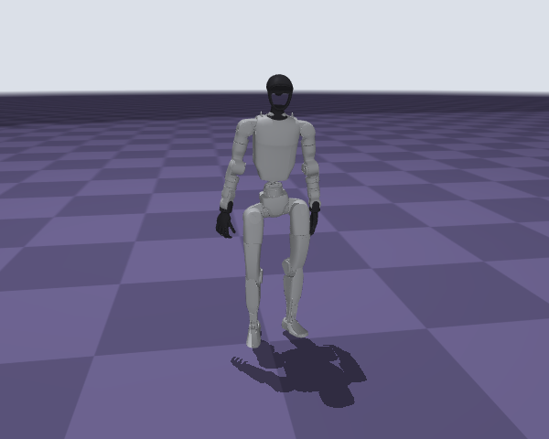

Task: Upper body actions

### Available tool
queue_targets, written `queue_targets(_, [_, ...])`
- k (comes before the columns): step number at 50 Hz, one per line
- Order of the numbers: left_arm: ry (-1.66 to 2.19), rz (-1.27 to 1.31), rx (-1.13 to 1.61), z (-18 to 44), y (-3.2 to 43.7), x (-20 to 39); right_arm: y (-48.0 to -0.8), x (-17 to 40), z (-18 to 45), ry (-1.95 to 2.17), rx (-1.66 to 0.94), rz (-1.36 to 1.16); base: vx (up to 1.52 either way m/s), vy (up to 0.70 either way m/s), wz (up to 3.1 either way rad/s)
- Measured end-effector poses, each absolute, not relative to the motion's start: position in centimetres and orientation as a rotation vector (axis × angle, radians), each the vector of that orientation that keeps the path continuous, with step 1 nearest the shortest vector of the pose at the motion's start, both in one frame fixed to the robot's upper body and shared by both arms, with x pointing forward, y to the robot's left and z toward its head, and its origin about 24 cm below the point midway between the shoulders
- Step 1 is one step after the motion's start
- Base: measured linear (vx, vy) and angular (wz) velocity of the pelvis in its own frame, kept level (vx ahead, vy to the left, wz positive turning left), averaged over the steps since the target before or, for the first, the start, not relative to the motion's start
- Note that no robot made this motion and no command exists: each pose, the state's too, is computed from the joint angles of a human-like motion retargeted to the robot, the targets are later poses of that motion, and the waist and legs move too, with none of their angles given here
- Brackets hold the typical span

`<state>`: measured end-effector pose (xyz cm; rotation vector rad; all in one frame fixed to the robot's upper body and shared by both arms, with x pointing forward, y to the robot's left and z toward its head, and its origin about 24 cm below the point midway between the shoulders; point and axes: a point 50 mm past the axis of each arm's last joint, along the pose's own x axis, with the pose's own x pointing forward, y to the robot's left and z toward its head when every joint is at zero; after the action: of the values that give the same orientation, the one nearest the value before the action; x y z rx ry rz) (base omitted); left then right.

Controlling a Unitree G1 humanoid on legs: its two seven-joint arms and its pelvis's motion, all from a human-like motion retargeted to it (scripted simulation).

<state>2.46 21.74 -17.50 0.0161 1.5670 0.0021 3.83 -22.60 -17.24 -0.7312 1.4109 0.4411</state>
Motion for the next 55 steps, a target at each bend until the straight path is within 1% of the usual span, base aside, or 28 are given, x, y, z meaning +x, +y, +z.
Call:
queue_targets(8, [1.601, -0.072, -0.011, -17.7, 20.7, 1.3, -24.0, -0.7, -16.9, 1.601, -0.599, 0.379, 0.01, -0.04, -0.04])
queue_targets(15, [1.561, -0.047, -0.170, -17.9, 19.1, 0.6, -24.4, -0.8, -16.8, 1.612, -0.608, 0.329, -0.05, -0.10, 0.18])
queue_targets(20, [1.489, 0.076, -0.334, -18.0, 17.9, 0.0, -23.0, 0.0, -17.2, 1.581, -0.505, 0.320, -0.03, -0.16, 0.27])
queue_targets(23, [1.490, 0.191, -0.348, -18.0, 18.1, -1.2, -22.4, 0.9, -17.3, 1.555, -0.474, 0.311, -0.02, -0.13, 0.21])
queue_targets(26, [1.561, 0.307, -0.355, -17.9, 18.2, -3.7, -22.1, 2.5, -17.2, 1.531, -0.484, 0.315, -0.06, -0.14, 0.24])
queue_targets(28, [1.614, 0.341, -0.364, -17.8, 18.0, -5.2, -22.0, 3.8, -17.1, 1.527, -0.499, 0.329, -0.12, -0.12, 0.40])
queue_targets(30, [1.674, 0.323, -0.380, -17.6, 17.9, -6.5, -21.5, 5.8, -17.0, 1.504, -0.501, 0.339, -0.27, -0.17, 0.69])
queue_targets(37, [1.912, 0.156, -0.429, -16.1, 17.2, -11.7, -17.7, 16.2, -14.9, 1.170, -0.363, 0.351, -0.17, -0.12, 0.11])
queue_targets(42, [1.973, 0.096, -0.473, -15.5, 15.9, -13.4, -15.4, 21.7, -12.4, 0.927, -0.323, 0.422, -0.03, 0.02, -0.05])
queue_targets(45, [1.965, 0.117, -0.475, -15.4, 15.8, -13.9, -15.0, 22.6, -11.9, 0.889, -0.375, 0.458, 0.10, 0.07, 0.11])
queue_targets(49, [1.928, 0.187, -0.476, -15.7, 16.6, -12.9, -15.3, 22.0, -12.2, 0.913, -0.457, 0.468, 0.10, 0.04, 0.23])
queue_targets(55, [1.820, 0.282, -0.434, -16.5, 17.9, -10.6, -16.5, 17.4, -14.5, 1.090, -0.498, 0.478, 0.17, 0.07, -0.02])
